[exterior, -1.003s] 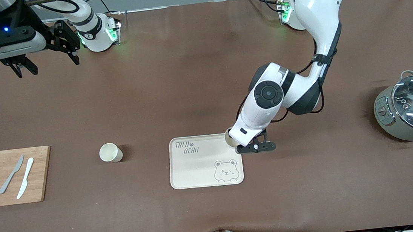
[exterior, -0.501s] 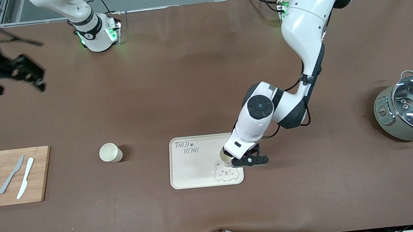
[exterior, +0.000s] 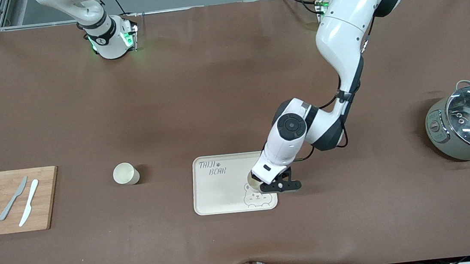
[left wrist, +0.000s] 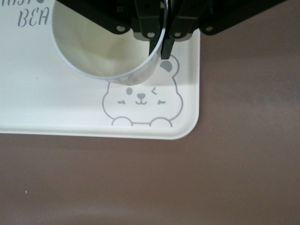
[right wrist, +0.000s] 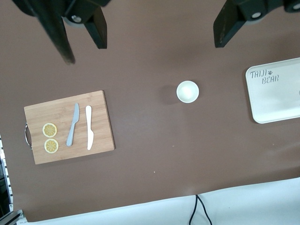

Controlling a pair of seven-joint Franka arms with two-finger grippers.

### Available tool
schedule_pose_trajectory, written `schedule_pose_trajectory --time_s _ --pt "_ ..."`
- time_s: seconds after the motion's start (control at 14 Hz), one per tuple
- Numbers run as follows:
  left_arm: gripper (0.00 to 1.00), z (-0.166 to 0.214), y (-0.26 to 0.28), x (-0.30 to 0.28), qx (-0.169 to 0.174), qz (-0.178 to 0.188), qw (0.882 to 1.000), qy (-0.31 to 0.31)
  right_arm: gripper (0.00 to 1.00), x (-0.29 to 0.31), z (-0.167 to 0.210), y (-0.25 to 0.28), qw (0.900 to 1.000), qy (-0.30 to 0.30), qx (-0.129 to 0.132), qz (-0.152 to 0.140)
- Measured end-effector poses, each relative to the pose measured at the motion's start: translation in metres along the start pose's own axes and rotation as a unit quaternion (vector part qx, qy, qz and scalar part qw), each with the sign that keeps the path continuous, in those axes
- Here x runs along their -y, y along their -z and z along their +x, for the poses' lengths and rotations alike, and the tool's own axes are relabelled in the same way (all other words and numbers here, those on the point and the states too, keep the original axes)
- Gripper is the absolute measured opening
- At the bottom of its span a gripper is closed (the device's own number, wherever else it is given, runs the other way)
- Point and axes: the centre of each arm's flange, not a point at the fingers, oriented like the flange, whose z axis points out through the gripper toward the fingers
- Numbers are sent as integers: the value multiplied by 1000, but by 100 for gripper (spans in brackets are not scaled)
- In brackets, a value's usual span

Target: Place white IKEA cup upright on tray with both arms

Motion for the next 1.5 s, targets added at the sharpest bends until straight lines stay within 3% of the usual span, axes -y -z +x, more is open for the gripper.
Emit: schedule_pose_trajectory --time_s 0.5,0.72,0.93,1.07,1.29,1.5 --pt "4 -31 -15 -23 39 23 999 14 100 -39 37 -50 999 -39 8 -1" --pt "4 -33 -23 -20 47 26 998 19 100 -94 40 -60 997 -26 28 63" --pt "4 -34 -25 -18 54 28 998 22 100 -109 39 -66 996 15 34 84" --pt "4 -34 -25 -18 55 28 998 22 100 -86 36 -71 994 35 50 86" --pt "7 -32 -25 -15 54 28 998 24 100 -58 21 -76 990 64 100 78" --pt "33 -27 -21 -13 51 27 998 32 100 -27 5 -73 986 98 131 29"
